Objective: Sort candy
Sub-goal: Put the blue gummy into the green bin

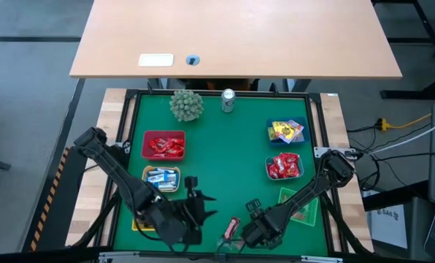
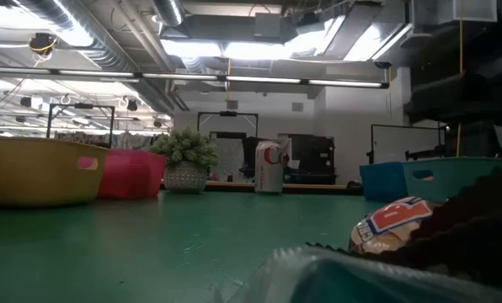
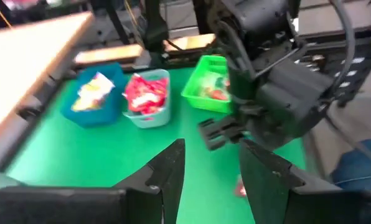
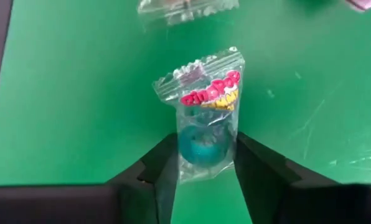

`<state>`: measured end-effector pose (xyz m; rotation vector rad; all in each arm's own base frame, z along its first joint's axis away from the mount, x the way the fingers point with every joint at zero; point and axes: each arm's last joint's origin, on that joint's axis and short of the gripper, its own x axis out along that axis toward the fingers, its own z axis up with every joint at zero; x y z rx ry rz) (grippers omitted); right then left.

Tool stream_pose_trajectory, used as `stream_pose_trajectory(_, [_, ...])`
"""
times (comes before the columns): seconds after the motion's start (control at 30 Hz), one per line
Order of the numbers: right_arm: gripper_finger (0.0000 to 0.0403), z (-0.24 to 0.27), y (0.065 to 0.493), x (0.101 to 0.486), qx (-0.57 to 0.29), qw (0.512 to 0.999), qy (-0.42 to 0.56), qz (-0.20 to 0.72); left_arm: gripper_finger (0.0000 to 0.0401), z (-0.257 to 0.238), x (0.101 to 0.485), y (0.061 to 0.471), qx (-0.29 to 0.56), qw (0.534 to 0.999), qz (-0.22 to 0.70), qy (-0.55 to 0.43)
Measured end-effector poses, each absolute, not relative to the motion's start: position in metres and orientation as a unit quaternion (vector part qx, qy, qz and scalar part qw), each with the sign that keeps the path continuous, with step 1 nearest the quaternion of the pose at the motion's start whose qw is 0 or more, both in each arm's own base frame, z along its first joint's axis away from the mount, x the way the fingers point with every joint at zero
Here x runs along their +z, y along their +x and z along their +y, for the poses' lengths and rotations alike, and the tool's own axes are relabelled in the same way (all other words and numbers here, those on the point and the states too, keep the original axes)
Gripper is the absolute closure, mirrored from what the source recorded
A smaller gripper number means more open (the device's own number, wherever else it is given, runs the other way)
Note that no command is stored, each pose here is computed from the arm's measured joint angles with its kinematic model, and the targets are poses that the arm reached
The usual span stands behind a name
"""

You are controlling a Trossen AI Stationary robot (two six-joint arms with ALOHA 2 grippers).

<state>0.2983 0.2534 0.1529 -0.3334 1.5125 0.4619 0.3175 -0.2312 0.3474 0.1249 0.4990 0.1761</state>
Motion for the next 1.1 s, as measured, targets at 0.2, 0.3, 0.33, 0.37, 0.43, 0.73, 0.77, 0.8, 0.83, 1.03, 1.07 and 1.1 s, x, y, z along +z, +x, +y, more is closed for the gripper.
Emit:
stream_pose_trajectory(0.2, [0.0271,0.252,0.296,0.150,0.211,0.684,-0.148,0.682,0.0264,-0.207,0.322,0.318,0.094,0.953,0.281,0.071])
stream_pose_trajectory(0.3, [0.0283,0.252,0.296,0.150,0.217,0.684,-0.153,0.680,0.0264,-0.199,0.297,0.325,0.072,0.950,0.302,0.047])
stream_pose_trajectory(0.33, [0.0288,0.252,0.296,0.150,0.217,0.684,-0.154,0.680,0.0264,-0.198,0.290,0.326,0.059,0.949,0.308,0.037])
stream_pose_trajectory(0.37, [0.0293,0.252,0.296,0.150,0.217,0.683,-0.153,0.680,0.0264,-0.197,0.283,0.326,0.043,0.948,0.315,0.022])
stream_pose_trajectory(0.43, [0.0304,0.252,0.296,0.150,0.218,0.682,-0.152,0.681,0.0264,-0.195,0.269,0.329,0.003,0.946,0.325,-0.010])
stream_pose_trajectory(0.73, [0.0360,0.253,0.295,0.166,0.217,0.659,-0.154,0.703,0.0264,-0.192,0.234,0.328,-0.040,0.938,0.321,-0.121])
stream_pose_trajectory(0.77, [0.0364,0.253,0.295,0.171,0.215,0.655,-0.156,0.707,0.0264,-0.192,0.231,0.327,-0.032,0.938,0.321,-0.128])
stream_pose_trajectory(0.8, [0.0368,0.253,0.295,0.175,0.213,0.650,-0.159,0.712,0.0264,-0.191,0.230,0.327,-0.023,0.938,0.320,-0.133])
stream_pose_trajectory(0.83, [0.0371,0.253,0.295,0.180,0.212,0.645,-0.162,0.716,0.0264,-0.190,0.228,0.326,-0.015,0.938,0.319,-0.137])
stream_pose_trajectory(1.03, [0.0376,0.250,0.292,0.206,0.196,0.614,-0.177,0.743,0.0264,-0.191,0.226,0.327,-0.013,0.939,0.313,-0.144])
stream_pose_trajectory(1.07, [0.0376,0.249,0.290,0.208,0.193,0.608,-0.179,0.749,0.0264,-0.191,0.226,0.327,-0.013,0.939,0.312,-0.145])
stream_pose_trajectory(1.1, [0.0376,0.248,0.289,0.209,0.189,0.600,-0.183,0.756,0.0264,-0.191,0.226,0.327,-0.013,0.939,0.313,-0.144])
